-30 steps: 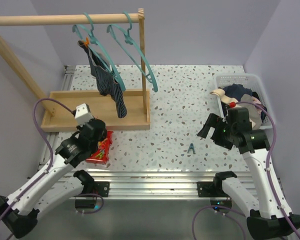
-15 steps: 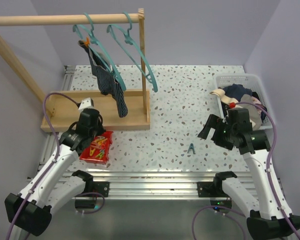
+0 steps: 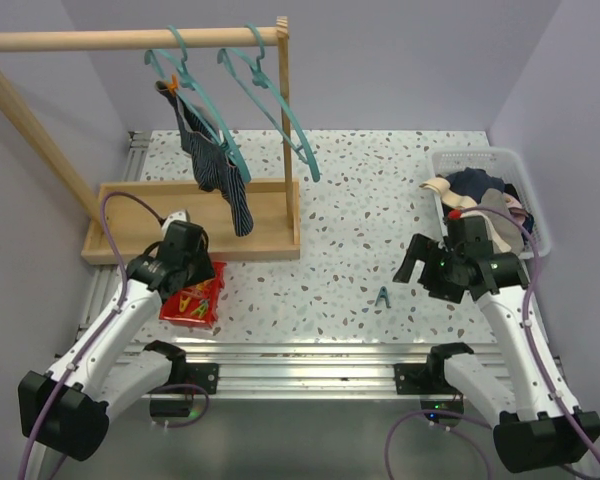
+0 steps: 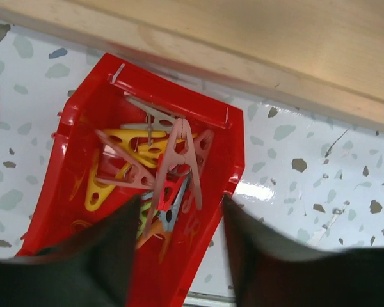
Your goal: Remove the underwear clipped to the hanger
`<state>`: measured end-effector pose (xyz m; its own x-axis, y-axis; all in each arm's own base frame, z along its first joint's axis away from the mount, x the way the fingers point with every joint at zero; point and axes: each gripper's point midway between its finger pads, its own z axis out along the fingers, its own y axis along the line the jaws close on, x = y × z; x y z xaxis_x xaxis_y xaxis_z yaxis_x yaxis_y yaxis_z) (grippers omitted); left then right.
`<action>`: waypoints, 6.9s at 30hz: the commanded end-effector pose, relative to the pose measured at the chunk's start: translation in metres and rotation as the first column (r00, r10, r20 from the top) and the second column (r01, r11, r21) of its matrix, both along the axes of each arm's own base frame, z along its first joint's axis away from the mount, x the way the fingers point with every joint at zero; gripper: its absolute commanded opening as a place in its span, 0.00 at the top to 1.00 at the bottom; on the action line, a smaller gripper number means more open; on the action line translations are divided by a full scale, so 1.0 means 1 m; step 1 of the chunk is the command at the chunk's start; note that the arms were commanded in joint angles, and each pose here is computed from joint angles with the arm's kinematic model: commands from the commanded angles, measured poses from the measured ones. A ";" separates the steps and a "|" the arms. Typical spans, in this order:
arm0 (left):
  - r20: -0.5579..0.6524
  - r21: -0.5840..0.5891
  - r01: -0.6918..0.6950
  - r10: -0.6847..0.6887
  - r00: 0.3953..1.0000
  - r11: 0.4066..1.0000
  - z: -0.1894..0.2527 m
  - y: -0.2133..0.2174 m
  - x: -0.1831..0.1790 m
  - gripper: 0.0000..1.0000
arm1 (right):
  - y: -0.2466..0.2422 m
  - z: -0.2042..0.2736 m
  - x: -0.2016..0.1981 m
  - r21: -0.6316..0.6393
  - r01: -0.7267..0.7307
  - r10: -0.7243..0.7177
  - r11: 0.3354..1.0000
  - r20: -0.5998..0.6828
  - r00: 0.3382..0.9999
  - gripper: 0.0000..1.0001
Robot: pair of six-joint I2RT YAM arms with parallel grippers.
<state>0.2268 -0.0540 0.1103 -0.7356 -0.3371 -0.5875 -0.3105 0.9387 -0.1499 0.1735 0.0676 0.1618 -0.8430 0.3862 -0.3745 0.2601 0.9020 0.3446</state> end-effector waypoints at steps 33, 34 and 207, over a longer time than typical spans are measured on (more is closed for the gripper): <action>0.194 -0.152 0.042 -0.012 0.981 0.988 0.102 -0.005 -0.030 0.00 | 0.039 -0.133 0.061 -0.206 -0.073 0.013 0.976 -0.280 0.960 0.28; 0.196 -0.150 0.042 -0.012 0.981 0.988 0.103 -0.004 -0.031 0.00 | 0.037 -0.135 0.060 -0.214 -0.067 0.002 0.975 -0.288 0.958 0.30; 0.562 -0.463 0.255 0.058 0.825 0.849 0.223 -0.044 -0.057 0.00 | 0.084 0.123 -0.030 -0.197 -0.422 0.439 0.885 0.658 0.612 1.00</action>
